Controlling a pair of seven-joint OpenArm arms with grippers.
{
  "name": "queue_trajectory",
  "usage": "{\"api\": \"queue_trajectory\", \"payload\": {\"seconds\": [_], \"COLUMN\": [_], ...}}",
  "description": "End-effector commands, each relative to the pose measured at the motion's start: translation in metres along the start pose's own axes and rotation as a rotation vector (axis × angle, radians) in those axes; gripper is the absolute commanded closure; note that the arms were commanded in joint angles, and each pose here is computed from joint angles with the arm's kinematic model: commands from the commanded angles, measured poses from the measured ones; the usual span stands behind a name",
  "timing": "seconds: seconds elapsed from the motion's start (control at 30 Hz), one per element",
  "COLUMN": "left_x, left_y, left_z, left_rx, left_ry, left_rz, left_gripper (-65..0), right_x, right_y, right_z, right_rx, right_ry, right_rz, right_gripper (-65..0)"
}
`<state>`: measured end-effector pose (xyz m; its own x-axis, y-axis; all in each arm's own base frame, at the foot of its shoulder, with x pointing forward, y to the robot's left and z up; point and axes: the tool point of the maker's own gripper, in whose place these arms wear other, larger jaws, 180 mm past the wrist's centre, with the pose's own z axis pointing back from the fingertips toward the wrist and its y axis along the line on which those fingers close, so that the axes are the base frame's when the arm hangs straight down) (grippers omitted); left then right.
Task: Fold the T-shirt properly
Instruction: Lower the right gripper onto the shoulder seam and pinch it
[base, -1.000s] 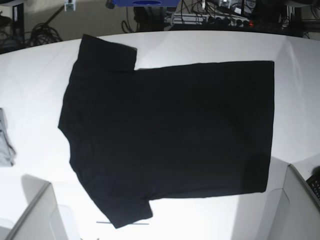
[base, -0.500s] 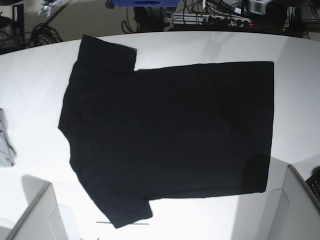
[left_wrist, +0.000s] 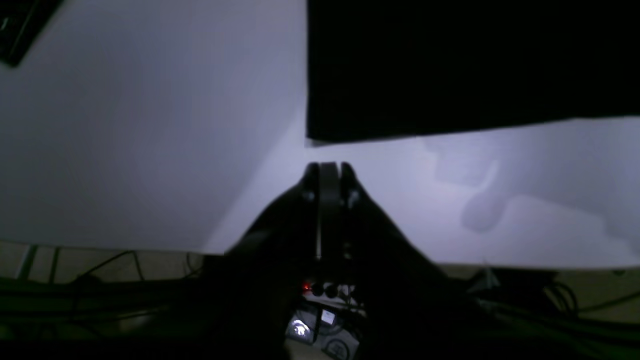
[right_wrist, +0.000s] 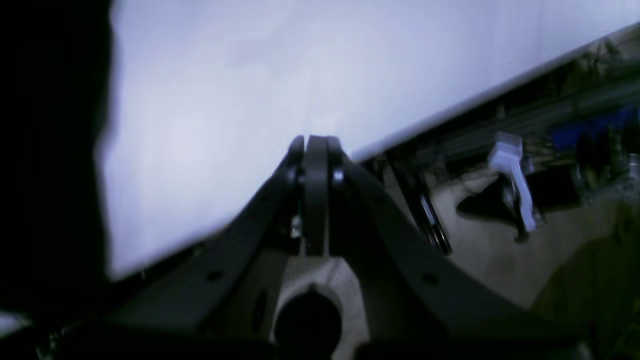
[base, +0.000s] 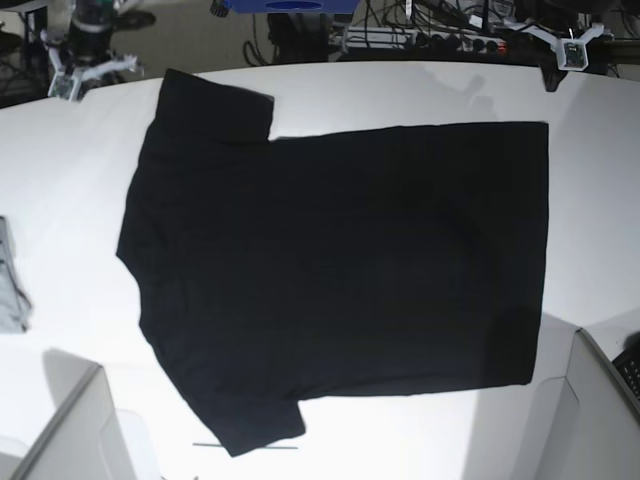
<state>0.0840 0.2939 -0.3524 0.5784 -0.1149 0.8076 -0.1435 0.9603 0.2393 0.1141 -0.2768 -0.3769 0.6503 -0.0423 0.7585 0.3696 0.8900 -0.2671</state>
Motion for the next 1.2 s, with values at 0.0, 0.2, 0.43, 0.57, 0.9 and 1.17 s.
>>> {"api": "queue_trajectory", "payload": {"seconds": [0.0,0.2,0.43,0.57,0.9,1.17], "left_x": [0.009,0.032,0.048,0.047,0.027,0.018], "left_y": [0.003,-0.019,-0.010,0.006,0.051,0.058], "left_z": [0.002,-0.010,-0.009,-0.009,-0.009,-0.007], "left_rx": [0.004,-0.132,-0.248,-0.253,-0.135,-0.114], "left_ry": [-0.030,-0.105,-0.134,-0.115,-0.055,-0.028], "left_rz": [0.001,0.216,0.226,0.195,0.228,0.234], "left_gripper": [0.0,0.0,0.0,0.0,0.0,-4.1], "right_x": [0.012,0.036,0.039,0.039,0.015,-0.016], "right_y": [0.008,0.039,0.074,0.077,0.044,0.052], "right_z": [0.000,-0.013,-0.001,0.008,-0.018,-0.034], "right_rx": [0.035,0.135,0.451,0.551,0.580,0.619], "right_ry": [-0.040,-0.047,0.029,0.071,0.248,0.358], "right_rz": [0.006,-0.007,-0.224,-0.306,-0.379,-0.422], "right_gripper": [0.0,0.0,-24.3,-25.1,-35.1,-35.3]}}
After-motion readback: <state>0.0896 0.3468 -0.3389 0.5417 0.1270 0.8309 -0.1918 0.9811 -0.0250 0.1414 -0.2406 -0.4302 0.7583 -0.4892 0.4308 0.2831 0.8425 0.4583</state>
